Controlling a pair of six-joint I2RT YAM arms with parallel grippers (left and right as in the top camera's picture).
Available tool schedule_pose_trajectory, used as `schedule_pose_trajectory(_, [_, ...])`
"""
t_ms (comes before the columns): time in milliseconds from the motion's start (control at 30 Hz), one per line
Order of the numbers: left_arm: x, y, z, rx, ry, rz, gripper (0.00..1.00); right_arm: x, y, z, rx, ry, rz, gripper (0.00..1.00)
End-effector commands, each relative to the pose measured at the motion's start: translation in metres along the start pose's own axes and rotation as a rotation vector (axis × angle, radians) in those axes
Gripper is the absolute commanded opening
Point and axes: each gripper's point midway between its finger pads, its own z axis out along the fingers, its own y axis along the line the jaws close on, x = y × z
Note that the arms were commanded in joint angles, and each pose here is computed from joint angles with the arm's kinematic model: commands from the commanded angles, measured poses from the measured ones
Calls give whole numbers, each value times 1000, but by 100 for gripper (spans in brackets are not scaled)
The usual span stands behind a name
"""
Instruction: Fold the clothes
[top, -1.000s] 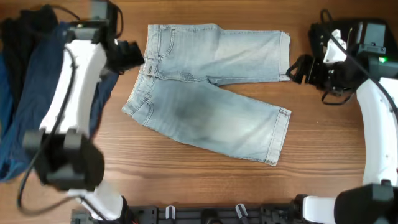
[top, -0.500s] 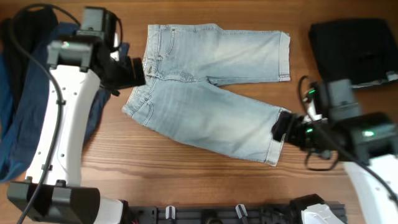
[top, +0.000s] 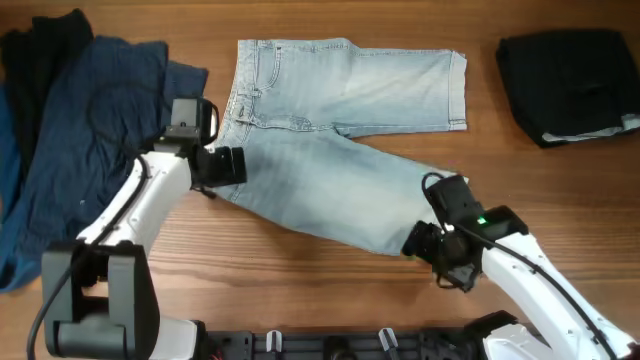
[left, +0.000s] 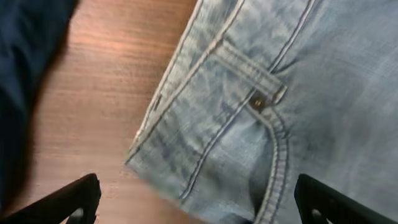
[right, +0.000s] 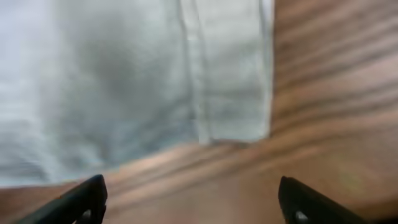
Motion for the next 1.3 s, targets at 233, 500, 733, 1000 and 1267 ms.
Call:
schedule_pose_trajectory(233, [35,4,29,-9,113,35,95,-21,6,26,47,-43,53,74])
schedule_pose_trajectory(500, [49,5,28,-15,168,-53,95,-7,-4,59,144,89,150,75])
schedule_pose_trajectory(733, [59,7,27,-49,205,-287,91,-22,7,64,95,36,119,75])
schedule_pose_trajectory(1000, [48,-2,71,-24,187,-396,61,-33,10,64,90,-18,86,57])
schedule_pose_trajectory(1267, [29,-6,62,8,111,-395,4,-80,6,22,72,-49,162,4])
